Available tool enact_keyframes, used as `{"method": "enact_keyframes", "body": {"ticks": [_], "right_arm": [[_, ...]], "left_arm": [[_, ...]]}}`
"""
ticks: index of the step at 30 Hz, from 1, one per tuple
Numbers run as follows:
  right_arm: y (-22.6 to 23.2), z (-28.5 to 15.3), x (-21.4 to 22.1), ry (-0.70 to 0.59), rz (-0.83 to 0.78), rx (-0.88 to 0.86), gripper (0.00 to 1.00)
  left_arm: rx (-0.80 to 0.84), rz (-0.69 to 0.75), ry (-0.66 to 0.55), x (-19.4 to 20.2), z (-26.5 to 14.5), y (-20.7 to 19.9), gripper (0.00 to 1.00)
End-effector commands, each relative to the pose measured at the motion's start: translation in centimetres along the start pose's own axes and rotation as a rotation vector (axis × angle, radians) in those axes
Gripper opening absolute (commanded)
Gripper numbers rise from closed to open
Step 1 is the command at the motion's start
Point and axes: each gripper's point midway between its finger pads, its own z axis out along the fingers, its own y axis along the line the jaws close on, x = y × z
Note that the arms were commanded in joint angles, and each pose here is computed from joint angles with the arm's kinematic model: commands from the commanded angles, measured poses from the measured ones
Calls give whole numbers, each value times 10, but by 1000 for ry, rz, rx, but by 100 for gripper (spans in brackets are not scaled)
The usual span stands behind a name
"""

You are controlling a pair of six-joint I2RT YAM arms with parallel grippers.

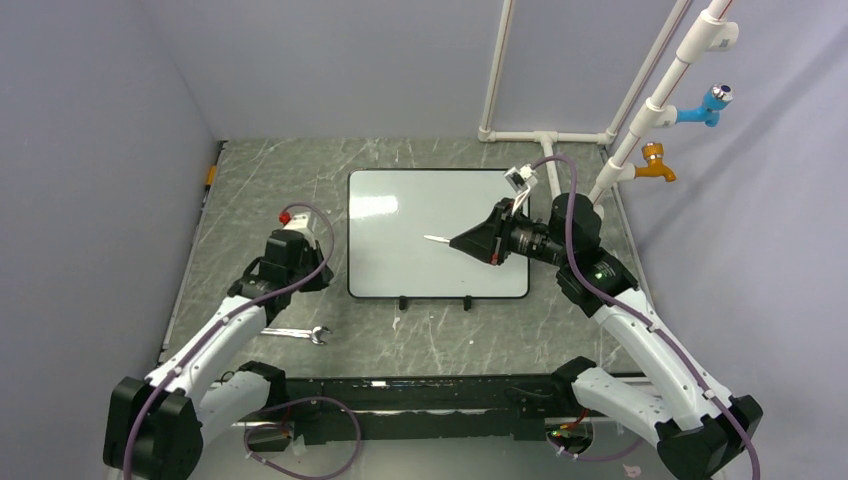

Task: Write a sentence on the whiteboard
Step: Place the pen cap at the center of the board.

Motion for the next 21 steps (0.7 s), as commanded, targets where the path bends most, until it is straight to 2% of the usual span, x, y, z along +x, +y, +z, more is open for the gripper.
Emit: {"method": "enact_keyframes", "body": {"ticks": [1,5,9,21], "right_arm": [[-2,-6,-3,-20,-34,26,0],[-4,-6,0,-15,-29,28,0],[-6,-4,2,-11,-28,30,0],[-9,-7,6,0,-30,50,0]], "left_arm": [[-74,-5,-32,3,11,11,0],[-115,-24,-9,20,16,18,0],[-148,-56,7,32,19,23,5],[-184,-64,26,49,23,22,26]]}}
